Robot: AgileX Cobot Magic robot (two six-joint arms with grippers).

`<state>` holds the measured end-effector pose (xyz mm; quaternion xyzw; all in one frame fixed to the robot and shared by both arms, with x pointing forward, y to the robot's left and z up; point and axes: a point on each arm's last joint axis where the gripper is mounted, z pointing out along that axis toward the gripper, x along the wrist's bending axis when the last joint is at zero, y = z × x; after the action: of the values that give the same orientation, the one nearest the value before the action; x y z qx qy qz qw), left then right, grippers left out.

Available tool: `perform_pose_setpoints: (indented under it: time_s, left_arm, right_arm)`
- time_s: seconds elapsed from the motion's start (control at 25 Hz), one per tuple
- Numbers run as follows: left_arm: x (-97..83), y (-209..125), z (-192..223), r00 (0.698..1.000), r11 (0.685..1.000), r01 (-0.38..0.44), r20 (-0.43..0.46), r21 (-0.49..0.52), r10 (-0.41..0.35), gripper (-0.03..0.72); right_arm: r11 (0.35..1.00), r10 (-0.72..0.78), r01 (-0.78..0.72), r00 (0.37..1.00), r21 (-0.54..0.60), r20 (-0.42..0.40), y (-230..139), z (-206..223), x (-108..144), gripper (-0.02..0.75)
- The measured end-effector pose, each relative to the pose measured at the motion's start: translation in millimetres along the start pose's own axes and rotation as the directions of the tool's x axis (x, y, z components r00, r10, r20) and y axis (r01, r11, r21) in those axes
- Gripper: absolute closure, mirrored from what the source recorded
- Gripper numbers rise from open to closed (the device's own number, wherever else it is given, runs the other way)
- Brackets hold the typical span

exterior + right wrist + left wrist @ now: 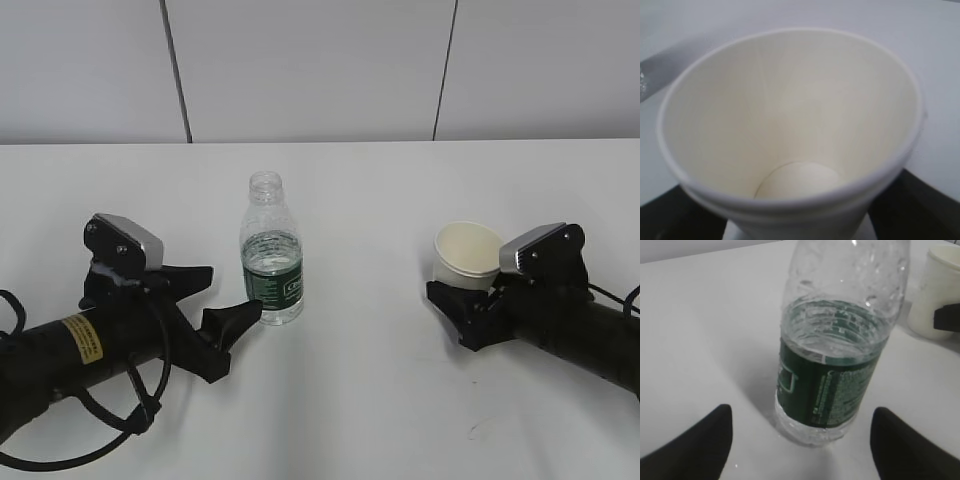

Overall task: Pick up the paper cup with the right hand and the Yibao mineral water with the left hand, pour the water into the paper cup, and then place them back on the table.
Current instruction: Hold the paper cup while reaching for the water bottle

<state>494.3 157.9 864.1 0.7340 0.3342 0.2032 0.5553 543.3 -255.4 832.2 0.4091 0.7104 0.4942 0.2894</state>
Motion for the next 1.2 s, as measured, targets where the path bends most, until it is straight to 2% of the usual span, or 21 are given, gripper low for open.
perform_pose_setpoints:
  time_s: [0.12, 0.4, 0.56, 0.68, 0.8, 1.2]
  left_arm:
    - [-1.2, -0.1, 0.0, 1.000, 1.000, -0.006, 0.013, 0.002, 0.006, 0.167]
    - [-3.4, -0.5, 0.0, 0.999, 1.000, -0.017, 0.038, 0.005, 0.017, 0.162]
    - [-3.6, 0.1, 0.7, 0.999, 1.000, -0.021, 0.043, 0.003, 0.021, 0.104]
    - [-1.1, 7.3, 8.0, 0.999, 1.000, -0.005, 0.050, -0.026, 0.006, 0.077]
    - [0.2, 13.9, 21.5, 0.995, 0.998, 0.027, 0.099, -0.052, -0.022, 0.071]
    - [7.4, 18.8, 45.4, 0.992, 0.997, 0.013, 0.126, -0.074, -0.003, 0.071]
  right_arm:
    - [1.000, 0.000, 0.000, 1.000, 0.000, 0.000, 0.0, 0.0, 0.0, 0.164]
    - [1.000, 0.000, 0.000, 1.000, 0.000, 0.000, 0.0, 0.0, 0.0, 0.169]
    - [1.000, 0.000, 0.000, 1.000, 0.000, 0.000, 0.0, 0.0, 0.0, 0.169]
    - [1.000, 0.000, 0.000, 1.000, 0.000, 0.000, 0.0, 0.0, 0.0, 0.170]
    - [1.000, 0.000, 0.000, 1.000, 0.000, 0.000, 0.0, 0.0, 0.0, 0.171]
    - [1.000, 0.000, 0.000, 1.000, -0.002, 0.000, 0.1, 0.0, 0.0, 0.172]
